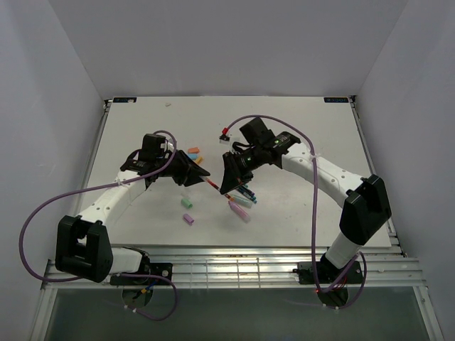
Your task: Open the pen caps
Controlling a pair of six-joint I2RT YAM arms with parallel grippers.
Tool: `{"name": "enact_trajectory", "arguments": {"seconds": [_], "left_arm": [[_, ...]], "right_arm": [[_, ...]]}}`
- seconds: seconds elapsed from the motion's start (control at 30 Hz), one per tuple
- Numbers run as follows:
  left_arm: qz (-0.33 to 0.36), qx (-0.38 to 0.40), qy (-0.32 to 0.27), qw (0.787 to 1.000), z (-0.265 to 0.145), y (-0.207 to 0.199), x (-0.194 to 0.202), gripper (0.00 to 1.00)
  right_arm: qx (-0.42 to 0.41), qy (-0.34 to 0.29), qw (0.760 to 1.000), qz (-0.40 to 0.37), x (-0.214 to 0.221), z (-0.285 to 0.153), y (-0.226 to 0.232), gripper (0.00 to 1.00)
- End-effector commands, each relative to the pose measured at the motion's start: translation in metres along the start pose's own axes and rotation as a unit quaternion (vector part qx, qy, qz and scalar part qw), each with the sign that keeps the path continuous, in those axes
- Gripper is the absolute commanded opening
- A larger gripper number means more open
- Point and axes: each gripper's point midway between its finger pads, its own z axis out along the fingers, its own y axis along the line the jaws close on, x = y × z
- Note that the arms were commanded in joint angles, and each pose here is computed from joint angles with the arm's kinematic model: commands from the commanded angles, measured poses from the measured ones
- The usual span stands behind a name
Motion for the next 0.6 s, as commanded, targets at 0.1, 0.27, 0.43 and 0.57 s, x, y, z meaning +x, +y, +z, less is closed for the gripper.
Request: {"name": "enact_trajectory", "arguments": {"seconds": [0.1,0.27,0.43,0.57], "left_arm": [[0.013,0.019,0.01,1.0,-0.002,-0.008,0.005,0.2],[0.014,0.022,0.015,1.0,-0.003,-0.006,0.009,0.0],[0.012,0.023,0.014,1.0,-0.005,-0.004,0.011,0.0],[0.01,0.027,0.012,1.0,-0.006,-0.006,0.012,0.0]], "right_arm": [[-0.028,-0.006,0.999,-0.02,-0.01,0.001,0.015,0.08],[-0.024,0.009,0.999,-0.021,-0.006,0.006,0.008,0.28],[-0.021,0.011,0.999,-0.023,-0.012,0.01,0.007,0.38],[-0.029,0.018,0.999,-0.023,-0.015,0.017,0.009,0.38]]}}
